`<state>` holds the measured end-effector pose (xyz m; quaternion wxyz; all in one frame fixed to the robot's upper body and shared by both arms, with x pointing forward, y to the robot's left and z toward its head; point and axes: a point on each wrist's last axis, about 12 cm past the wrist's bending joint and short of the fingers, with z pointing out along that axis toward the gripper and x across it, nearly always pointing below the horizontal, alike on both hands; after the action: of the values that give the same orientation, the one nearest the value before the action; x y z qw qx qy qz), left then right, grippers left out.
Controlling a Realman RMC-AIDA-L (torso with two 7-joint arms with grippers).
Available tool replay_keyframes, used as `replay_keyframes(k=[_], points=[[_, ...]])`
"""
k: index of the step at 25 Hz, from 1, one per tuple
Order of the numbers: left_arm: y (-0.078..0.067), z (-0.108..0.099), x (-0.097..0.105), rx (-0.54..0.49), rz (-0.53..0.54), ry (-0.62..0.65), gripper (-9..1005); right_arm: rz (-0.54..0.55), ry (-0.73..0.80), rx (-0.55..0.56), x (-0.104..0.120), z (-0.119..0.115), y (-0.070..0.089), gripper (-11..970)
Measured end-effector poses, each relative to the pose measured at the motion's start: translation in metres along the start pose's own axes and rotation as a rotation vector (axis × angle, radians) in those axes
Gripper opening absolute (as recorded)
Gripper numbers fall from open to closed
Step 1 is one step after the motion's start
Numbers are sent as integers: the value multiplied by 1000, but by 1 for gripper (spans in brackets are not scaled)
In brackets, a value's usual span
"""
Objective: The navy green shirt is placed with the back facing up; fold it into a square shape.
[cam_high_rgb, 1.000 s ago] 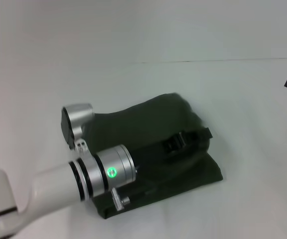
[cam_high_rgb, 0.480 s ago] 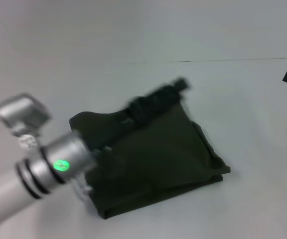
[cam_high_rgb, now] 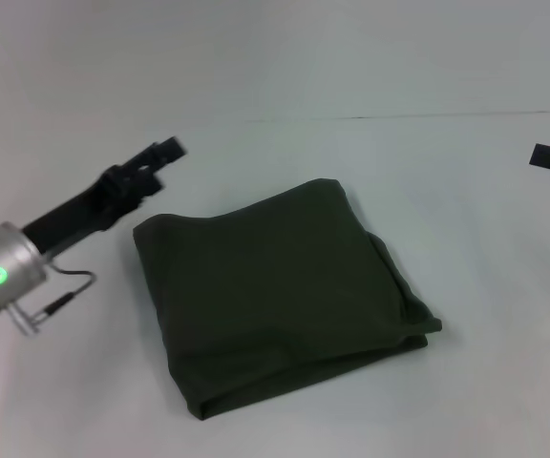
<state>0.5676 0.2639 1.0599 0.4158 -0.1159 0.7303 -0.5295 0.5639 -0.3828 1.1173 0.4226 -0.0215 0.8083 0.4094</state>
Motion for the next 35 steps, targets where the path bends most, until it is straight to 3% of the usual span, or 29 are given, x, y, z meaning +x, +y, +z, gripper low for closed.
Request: replay_keyframes(k=[5, 13, 26, 35], points=[[13, -18, -14, -99, 64, 7, 954, 13, -15, 33, 2, 3, -4, 923], [23, -30, -14, -193, 153, 72, 955, 23, -29, 47, 2, 4, -6, 922], [30, -14, -3, -297, 217, 141, 942, 40, -28, 44, 6, 7, -5, 922], [27, 0, 4, -303, 239, 171, 927, 44, -25, 46, 8, 7, -5, 921]])
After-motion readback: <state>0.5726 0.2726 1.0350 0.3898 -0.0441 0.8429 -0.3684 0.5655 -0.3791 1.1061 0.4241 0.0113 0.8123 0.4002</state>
